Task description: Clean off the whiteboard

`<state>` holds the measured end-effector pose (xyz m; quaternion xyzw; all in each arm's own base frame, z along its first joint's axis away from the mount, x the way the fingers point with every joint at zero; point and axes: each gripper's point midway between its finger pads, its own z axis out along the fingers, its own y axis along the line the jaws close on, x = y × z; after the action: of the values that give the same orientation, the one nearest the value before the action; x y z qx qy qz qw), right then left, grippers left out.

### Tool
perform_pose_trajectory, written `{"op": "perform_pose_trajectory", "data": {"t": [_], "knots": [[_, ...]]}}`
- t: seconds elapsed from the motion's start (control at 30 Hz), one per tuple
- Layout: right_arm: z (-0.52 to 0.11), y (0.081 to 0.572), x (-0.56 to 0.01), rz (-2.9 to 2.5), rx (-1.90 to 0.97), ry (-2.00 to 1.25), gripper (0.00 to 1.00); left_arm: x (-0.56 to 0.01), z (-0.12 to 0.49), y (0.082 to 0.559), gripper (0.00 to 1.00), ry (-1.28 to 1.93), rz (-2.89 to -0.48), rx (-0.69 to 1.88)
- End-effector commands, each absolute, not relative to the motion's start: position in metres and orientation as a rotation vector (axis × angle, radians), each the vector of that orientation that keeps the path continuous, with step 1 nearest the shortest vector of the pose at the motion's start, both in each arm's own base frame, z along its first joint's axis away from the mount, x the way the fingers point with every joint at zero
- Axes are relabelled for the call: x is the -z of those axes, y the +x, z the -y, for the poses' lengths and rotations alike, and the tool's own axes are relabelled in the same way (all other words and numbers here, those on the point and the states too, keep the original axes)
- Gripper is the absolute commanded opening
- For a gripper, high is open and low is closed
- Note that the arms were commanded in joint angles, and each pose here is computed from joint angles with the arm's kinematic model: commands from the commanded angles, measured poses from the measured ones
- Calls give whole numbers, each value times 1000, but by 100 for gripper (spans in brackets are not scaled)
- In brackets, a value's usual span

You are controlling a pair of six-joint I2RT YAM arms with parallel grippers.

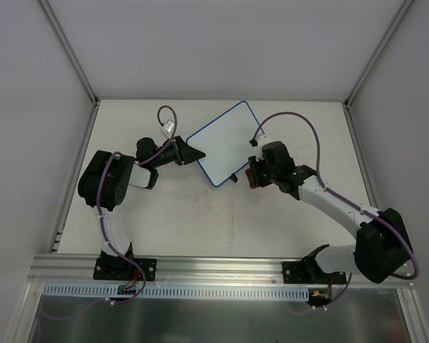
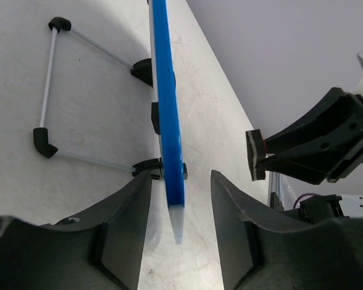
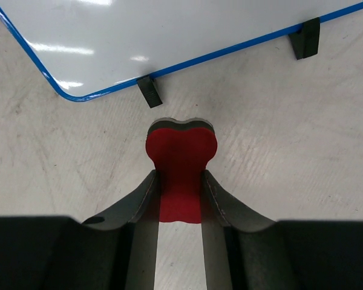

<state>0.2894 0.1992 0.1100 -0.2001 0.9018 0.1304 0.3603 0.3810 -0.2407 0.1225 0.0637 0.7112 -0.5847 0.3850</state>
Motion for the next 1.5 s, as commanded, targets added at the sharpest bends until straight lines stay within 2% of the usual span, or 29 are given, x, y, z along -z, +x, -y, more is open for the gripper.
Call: {"op": "perform_pose_trajectory", "data": {"t": [0.0,0.37,0.5,0.6,0.63,0.67,0.77,0.8,0.87,0.9,1.13,1.47], "knots": [[-211,287,-137,-2238,-431,-512,0,-160,240,379,44,333,-1569,1465],[-222,245,-110,-2321,-476,-617,0,-153,236,378,53,329,-1573,1450],[-224,233,-93,-2367,-462,-619,5,-161,236,372,64,380,-1512,1451],[-224,227,-82,-2405,-446,-617,12,-161,236,369,82,386,-1513,1451],[-226,224,-79,-2412,-446,-630,13,-160,236,368,92,385,-1515,1449],[-227,224,-76,-2418,-445,-634,17,-161,235,368,98,384,-1512,1439],[-230,225,-66,-2428,-411,-638,50,-160,232,368,99,368,-1511,1422],[-228,227,-63,-2428,-384,-628,71,-160,231,368,99,361,-1511,1417],[-234,227,-61,-2421,-399,-640,74,-156,228,366,99,341,-1524,1410],[-235,229,-61,-2417,-398,-631,84,-158,226,366,99,336,-1520,1402],[-241,233,-76,-2362,-438,-626,88,-151,211,354,99,274,-1533,1311],[-230,242,-125,-2235,-535,-589,88,-167,185,317,99,173,-1483,1164]]}}
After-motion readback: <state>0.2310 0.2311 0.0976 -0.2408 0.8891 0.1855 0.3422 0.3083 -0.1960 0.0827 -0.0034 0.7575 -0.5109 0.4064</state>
